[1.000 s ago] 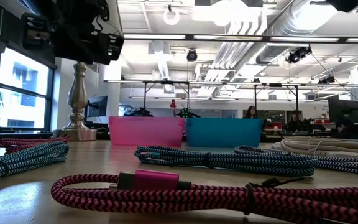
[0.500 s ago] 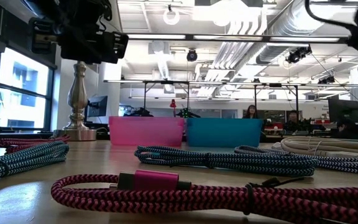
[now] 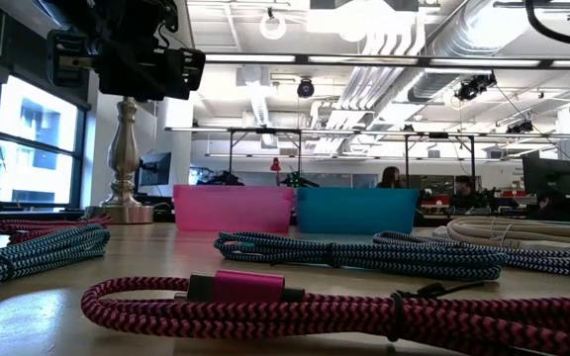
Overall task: Pick & Place USB Port
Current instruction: Put the right black white charger cable into the pink bin
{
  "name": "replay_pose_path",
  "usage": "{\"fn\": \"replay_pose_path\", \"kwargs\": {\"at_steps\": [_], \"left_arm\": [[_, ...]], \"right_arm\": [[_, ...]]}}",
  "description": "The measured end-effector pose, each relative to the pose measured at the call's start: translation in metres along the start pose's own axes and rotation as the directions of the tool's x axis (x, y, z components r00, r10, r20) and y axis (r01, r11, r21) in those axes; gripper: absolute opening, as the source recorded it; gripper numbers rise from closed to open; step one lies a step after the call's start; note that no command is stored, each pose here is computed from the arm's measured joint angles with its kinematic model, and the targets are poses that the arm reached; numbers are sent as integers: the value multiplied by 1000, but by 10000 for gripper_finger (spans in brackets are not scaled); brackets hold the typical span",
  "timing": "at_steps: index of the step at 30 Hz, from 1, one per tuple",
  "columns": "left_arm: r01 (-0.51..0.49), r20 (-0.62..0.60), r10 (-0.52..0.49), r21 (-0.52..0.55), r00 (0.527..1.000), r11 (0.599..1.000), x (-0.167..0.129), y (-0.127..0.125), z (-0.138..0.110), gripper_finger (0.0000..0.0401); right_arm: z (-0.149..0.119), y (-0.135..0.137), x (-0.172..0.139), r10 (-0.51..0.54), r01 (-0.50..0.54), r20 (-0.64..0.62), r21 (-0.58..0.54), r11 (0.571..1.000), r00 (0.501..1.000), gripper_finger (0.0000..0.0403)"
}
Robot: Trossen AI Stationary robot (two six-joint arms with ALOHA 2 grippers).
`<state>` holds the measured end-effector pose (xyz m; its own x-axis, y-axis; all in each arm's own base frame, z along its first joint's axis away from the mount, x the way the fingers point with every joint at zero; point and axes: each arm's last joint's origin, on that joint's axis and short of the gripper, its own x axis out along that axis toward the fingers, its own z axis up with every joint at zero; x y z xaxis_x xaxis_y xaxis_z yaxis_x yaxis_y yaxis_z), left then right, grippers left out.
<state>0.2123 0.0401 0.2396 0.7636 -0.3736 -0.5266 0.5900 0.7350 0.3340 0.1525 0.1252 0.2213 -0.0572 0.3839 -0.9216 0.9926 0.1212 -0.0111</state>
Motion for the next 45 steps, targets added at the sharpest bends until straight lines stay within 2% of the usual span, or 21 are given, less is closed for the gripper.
{"fn": "replay_pose_path", "kwargs": {"at_steps": [9, 19, 30, 45], "left_arm": [[-1, 0, 1, 1, 1000, 1000, 0, 0, 0, 140], [3, -3, -3, -3, 1000, 1000, 0, 0, 0, 140], [5, -5, -5, -5, 1000, 1000, 0, -1, -1, 140], [9, -9, -9, -9, 1000, 1000, 0, -1, -1, 140]], "right_arm": [[-5, 16, 17, 14, -15, -15, -39, 999, 1000, 165], [-13, 16, 35, -110, 110, -56, -2, 994, 992, 165], [-15, 26, 57, -141, 141, -47, 14, 990, 989, 165], [-21, 21, 63, -168, 168, -34, 12, 986, 985, 165]]}}
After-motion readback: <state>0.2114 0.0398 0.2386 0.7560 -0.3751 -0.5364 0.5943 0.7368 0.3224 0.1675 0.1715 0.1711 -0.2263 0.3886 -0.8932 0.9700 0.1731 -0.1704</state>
